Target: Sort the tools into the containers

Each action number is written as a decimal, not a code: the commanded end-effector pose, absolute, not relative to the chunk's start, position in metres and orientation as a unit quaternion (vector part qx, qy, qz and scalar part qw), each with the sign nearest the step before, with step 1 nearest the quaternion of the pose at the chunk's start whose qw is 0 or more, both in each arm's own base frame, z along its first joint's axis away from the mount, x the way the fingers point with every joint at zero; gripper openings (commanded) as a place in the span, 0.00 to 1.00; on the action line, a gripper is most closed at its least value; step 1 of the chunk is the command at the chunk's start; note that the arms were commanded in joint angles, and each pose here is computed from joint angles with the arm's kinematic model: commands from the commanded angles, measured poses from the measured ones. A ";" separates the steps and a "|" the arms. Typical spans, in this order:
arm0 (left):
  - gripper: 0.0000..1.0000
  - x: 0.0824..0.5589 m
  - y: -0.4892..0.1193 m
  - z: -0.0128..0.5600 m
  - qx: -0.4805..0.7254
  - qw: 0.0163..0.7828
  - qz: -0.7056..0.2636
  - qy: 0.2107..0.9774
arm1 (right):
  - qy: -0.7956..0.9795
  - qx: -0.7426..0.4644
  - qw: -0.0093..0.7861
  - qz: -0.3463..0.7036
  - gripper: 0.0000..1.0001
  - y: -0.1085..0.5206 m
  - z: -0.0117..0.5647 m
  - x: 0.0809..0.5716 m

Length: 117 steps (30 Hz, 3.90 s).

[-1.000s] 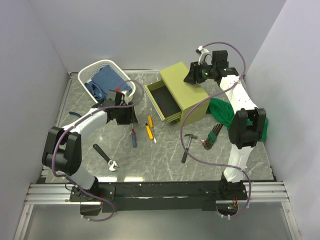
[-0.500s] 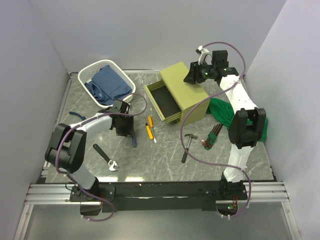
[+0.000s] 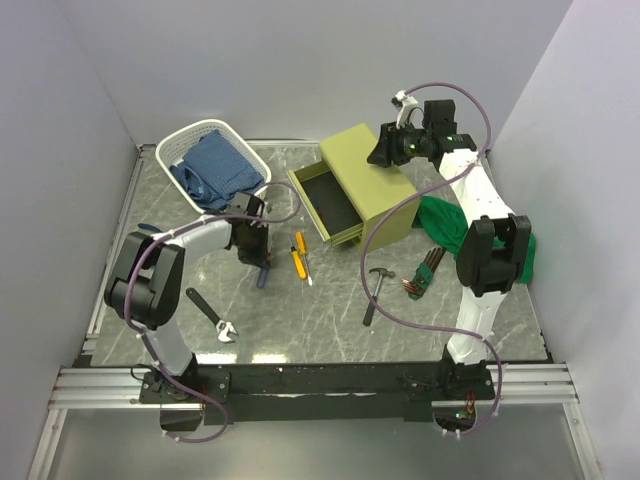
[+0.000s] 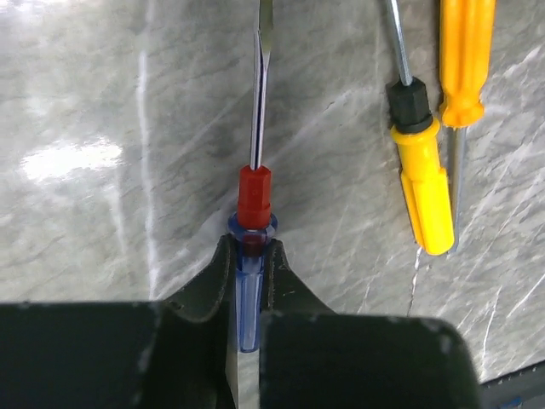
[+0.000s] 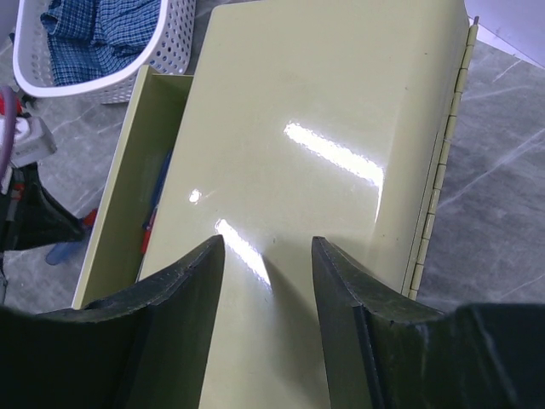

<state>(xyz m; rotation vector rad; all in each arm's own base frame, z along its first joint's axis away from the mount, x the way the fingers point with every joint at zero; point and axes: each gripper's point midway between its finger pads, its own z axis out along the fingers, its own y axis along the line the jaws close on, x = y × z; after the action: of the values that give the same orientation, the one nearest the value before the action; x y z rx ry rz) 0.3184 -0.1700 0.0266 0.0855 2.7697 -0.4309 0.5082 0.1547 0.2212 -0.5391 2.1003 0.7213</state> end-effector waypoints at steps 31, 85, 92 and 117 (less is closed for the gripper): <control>0.01 0.459 -0.319 0.247 0.090 0.239 -0.602 0.756 | 0.926 -0.160 0.275 0.202 0.54 0.103 0.122 0.468; 0.35 0.381 -0.234 0.067 -0.003 0.141 -0.272 0.952 | 0.926 -0.141 0.279 0.213 0.54 0.107 0.126 0.474; 0.45 0.360 -0.252 0.055 0.010 0.130 -0.255 0.958 | 0.917 -0.134 0.304 0.222 0.55 0.109 0.148 0.485; 0.06 0.317 -0.228 0.041 0.048 0.136 -0.202 0.969 | 0.901 -0.129 0.328 0.252 0.54 0.114 0.173 0.492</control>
<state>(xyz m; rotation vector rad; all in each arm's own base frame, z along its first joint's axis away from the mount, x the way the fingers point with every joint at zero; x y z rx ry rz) 0.3141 -0.2396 0.0251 0.0310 2.8610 -0.6201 0.5090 0.1385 0.2273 -0.4384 2.1397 0.7085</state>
